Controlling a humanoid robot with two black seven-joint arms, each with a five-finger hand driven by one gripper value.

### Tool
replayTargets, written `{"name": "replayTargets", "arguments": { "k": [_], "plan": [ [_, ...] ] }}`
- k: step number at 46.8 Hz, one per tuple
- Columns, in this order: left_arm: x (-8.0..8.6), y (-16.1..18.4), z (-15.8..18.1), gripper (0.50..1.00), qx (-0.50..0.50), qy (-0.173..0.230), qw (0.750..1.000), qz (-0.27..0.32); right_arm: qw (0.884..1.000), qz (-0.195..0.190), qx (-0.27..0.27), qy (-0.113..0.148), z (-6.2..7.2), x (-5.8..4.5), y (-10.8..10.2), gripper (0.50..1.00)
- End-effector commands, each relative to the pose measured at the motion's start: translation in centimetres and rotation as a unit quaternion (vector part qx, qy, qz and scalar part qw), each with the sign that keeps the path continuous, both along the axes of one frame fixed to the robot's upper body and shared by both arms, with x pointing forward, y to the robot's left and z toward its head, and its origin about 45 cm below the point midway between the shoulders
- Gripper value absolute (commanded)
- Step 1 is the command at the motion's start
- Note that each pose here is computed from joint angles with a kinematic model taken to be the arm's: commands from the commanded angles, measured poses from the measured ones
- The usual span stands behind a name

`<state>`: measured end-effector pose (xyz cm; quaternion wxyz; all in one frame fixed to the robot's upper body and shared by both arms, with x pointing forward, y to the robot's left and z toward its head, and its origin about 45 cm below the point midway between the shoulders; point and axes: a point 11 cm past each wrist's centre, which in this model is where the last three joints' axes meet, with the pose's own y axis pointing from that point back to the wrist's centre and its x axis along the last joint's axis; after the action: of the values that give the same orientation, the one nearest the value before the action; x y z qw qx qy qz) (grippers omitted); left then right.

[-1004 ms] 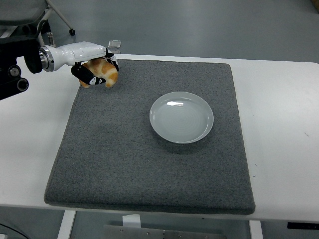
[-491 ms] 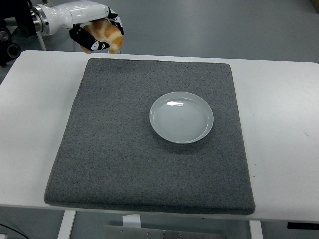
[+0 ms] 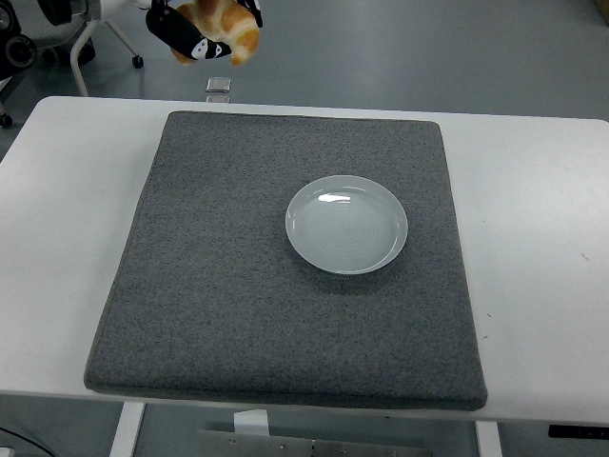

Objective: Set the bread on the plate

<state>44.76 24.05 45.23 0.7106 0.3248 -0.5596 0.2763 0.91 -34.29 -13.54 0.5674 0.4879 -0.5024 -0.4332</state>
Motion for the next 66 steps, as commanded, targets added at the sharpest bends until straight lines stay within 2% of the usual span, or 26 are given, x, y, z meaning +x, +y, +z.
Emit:
{"name": "replayTargets", "arguments": {
  "k": [1,16,25,34,43,66],
  "plan": [
    [-0.3,-0.8,0.4,0.500,-0.001,-0.004,1.000,-0.014,1.000,0.000,0.000,0.000,0.0,0.0,0.0,0.930],
    [-1.3,-6.9,1.0,0.500,-0.025,-0.008,0.995,-0.095,1.000,0.000,0.000,-0.001,0.0,0.1,0.0,0.930],
    [-2.2,-10.5,0.0,0.500,-0.029,0.005,0.990,-0.141,1.000,-0.001,0.000,0.000,0.0,0.0,0.0,0.930],
    [-3.0,-13.7,-1.9,0.500,-0.024,0.023,0.984,-0.175,1.000,0.000,0.000,0.000,0.0,0.0,0.0,0.930],
    [-3.5,-16.3,-5.5,0.500,-0.018,0.051,0.979,-0.196,1.000,0.000,0.000,0.000,0.0,0.0,0.0,0.932],
    [-2.2,-17.7,-13.3,0.500,0.051,0.025,0.981,-0.188,1.000,0.000,0.000,0.000,0.0,0.0,0.0,0.930]
  ]
}}
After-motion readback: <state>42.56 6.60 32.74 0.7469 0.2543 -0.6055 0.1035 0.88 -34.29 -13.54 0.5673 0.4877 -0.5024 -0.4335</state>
